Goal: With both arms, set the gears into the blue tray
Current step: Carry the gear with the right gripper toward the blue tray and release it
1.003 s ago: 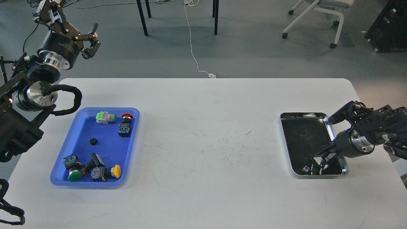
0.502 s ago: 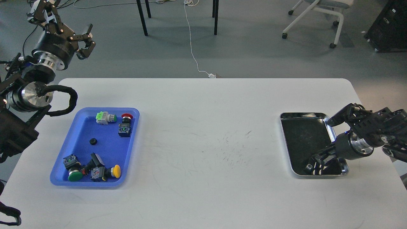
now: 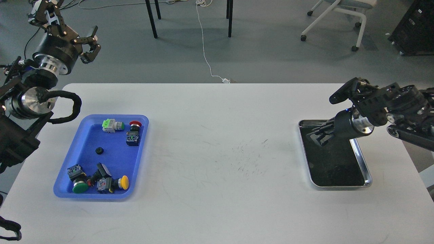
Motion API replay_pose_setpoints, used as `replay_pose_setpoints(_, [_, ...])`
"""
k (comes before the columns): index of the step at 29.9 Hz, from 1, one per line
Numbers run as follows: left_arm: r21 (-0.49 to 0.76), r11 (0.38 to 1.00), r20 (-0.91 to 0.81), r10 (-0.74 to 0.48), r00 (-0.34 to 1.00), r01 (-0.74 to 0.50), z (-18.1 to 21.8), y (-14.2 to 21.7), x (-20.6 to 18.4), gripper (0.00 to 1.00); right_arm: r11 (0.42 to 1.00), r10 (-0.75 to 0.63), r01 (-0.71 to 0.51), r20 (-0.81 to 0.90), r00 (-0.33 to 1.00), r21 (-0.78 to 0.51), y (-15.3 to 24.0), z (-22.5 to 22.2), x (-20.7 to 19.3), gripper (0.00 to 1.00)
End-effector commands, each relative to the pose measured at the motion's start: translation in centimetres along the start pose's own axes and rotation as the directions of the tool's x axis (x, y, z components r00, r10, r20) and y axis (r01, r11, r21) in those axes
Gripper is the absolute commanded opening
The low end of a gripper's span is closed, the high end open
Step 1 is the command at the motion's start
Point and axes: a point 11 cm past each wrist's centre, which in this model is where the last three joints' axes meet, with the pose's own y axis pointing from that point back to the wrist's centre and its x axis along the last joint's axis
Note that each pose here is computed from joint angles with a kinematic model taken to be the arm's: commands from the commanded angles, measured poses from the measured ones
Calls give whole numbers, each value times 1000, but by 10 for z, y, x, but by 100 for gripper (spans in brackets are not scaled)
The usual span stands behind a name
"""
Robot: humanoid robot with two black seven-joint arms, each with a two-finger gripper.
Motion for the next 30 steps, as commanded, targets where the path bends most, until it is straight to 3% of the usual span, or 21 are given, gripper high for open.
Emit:
replay_pose_setpoints(1, [-1, 1000, 5, 0, 1000, 0, 2, 0, 0, 98, 991, 37, -36, -5, 999, 130, -30, -50, 30, 13])
replay_pose_setpoints(9, [-5, 1000, 22, 5, 1000, -5, 9, 1, 5, 98, 956, 101, -80, -61, 993, 283, -92, -132, 54, 13])
replay_pose_setpoints(15, [-4, 1000, 30, 11, 1000, -10, 11, 2, 8, 98, 939, 100, -79, -46, 994, 334, -124, -163, 41, 14])
replay_pose_setpoints(18, [-6, 1000, 34, 10, 999, -10, 12, 2, 8, 98, 938, 106, -87, -38, 994, 334, -130, -165, 39, 19])
replay_pose_setpoints(26, [-14, 1000, 53, 18, 998, -18, 22, 4, 13, 98, 935, 135, -124, -9, 991, 333, -126, -162, 45, 58])
replay_pose_setpoints(30, [-15, 1000, 57, 9, 998, -8, 24, 4, 10, 98, 926, 174, -182, 54, 983, 331, -119, -155, 57, 69])
